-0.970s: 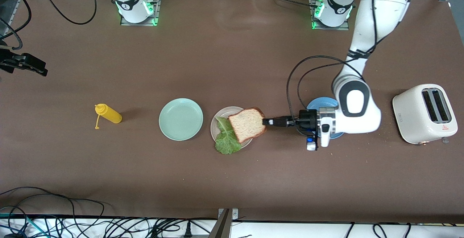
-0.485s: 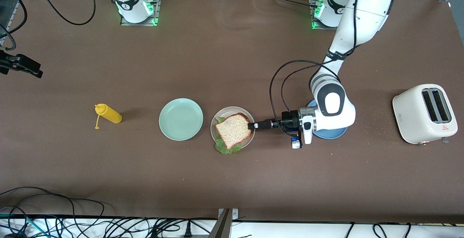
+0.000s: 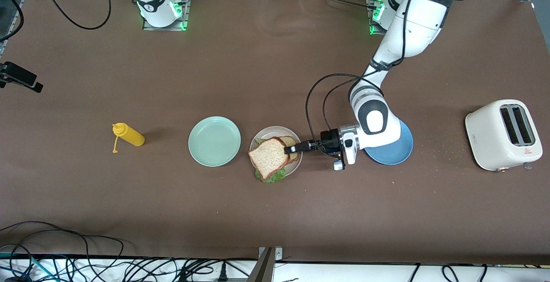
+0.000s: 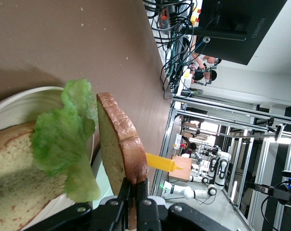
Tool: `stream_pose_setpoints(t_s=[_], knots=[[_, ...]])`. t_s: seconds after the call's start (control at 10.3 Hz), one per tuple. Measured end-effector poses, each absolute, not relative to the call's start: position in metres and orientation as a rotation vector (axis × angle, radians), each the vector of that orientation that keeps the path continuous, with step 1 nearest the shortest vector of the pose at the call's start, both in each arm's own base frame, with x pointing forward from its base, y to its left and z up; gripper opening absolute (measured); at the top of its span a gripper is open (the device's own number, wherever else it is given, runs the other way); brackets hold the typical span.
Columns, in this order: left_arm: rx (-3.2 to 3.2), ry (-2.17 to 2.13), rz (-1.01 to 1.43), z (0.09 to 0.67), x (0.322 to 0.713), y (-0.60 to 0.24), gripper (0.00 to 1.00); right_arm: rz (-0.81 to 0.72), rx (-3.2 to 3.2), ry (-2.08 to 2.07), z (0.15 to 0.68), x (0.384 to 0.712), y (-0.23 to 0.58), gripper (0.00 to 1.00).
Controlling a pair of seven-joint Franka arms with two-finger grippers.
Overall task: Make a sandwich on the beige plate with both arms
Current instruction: 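Lower the bread slice onto the lettuce with the left gripper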
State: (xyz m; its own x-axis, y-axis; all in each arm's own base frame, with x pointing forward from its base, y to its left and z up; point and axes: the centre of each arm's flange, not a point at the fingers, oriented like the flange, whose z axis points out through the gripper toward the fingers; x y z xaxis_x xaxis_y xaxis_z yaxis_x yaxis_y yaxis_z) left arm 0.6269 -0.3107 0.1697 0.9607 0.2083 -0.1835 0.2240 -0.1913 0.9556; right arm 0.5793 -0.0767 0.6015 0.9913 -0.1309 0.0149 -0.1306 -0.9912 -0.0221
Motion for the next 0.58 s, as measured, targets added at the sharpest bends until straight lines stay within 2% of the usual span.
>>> stream_pose_setpoints(t_s=[0.39,0.49,0.58], knots=[[1.803,0.268,0.034,0.156,0.622,-0.304,0.08,0.021,-3.114,0.182,0.578,0.592,-0.068,1.00],[1.811,0.246,0.053,0.153,0.621,-0.302,0.16,0.028,-3.118,0.170,0.580,0.591,-0.068,1.00],[1.816,0.231,0.065,0.150,0.620,-0.300,0.33,0.040,-3.120,0.155,0.585,0.586,-0.071,1.00]])
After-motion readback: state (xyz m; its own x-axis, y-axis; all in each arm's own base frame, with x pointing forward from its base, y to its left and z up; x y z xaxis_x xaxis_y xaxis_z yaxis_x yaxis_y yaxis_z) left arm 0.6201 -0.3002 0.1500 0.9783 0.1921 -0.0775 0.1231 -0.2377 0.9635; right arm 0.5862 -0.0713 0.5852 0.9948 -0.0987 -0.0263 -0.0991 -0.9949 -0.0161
